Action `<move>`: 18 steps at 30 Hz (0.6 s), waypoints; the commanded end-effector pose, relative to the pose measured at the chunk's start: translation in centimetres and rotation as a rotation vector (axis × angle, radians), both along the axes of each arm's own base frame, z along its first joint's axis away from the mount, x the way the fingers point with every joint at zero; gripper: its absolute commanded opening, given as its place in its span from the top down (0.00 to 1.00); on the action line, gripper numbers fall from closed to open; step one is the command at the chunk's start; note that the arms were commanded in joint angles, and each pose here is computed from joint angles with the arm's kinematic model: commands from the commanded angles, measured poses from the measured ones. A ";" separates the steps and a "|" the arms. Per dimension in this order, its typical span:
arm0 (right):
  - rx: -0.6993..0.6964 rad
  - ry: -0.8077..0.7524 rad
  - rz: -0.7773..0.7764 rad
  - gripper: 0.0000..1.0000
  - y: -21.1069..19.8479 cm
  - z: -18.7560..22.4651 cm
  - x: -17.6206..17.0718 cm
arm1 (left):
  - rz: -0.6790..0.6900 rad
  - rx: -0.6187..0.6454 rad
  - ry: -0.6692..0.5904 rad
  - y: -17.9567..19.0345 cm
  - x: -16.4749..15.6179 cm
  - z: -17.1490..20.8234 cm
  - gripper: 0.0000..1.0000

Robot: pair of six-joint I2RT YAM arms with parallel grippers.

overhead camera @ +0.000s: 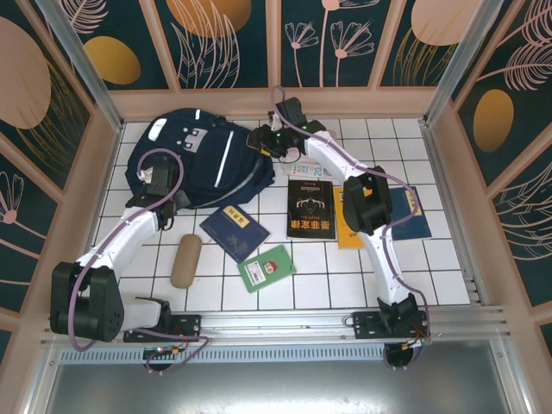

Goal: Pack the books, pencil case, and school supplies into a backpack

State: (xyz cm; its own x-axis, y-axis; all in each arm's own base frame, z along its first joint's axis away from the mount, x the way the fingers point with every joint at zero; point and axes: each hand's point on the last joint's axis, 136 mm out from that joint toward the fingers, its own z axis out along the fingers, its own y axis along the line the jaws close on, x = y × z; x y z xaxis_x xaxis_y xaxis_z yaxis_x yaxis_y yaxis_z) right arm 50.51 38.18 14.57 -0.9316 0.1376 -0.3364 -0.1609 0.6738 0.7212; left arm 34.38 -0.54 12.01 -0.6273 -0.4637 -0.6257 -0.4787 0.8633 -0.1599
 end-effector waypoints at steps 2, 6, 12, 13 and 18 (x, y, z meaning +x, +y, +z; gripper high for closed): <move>-0.061 -0.112 -0.041 0.41 -2.9 3.3 -0.8 | -0.032 -0.069 0.000 -1.0 -0.5 0.2 0.46; -0.084 -0.167 -0.021 0.40 -4.5 3.5 -3.8 | -0.070 -0.218 0.005 -3.2 -1.6 -0.2 0.44; -0.155 -0.224 0.087 0.40 -3.9 1.3 -9.2 | -0.093 -0.444 0.022 -6.8 -4.5 -0.8 0.44; -0.166 -0.229 0.111 0.40 -3.6 0.7 -10.0 | -0.098 -0.479 0.022 -7.5 -4.9 -0.8 0.44; -0.207 -0.219 0.225 0.40 -1.7 -2.8 -13.6 | -0.117 -0.589 0.063 -11.0 -7.4 -2.4 0.41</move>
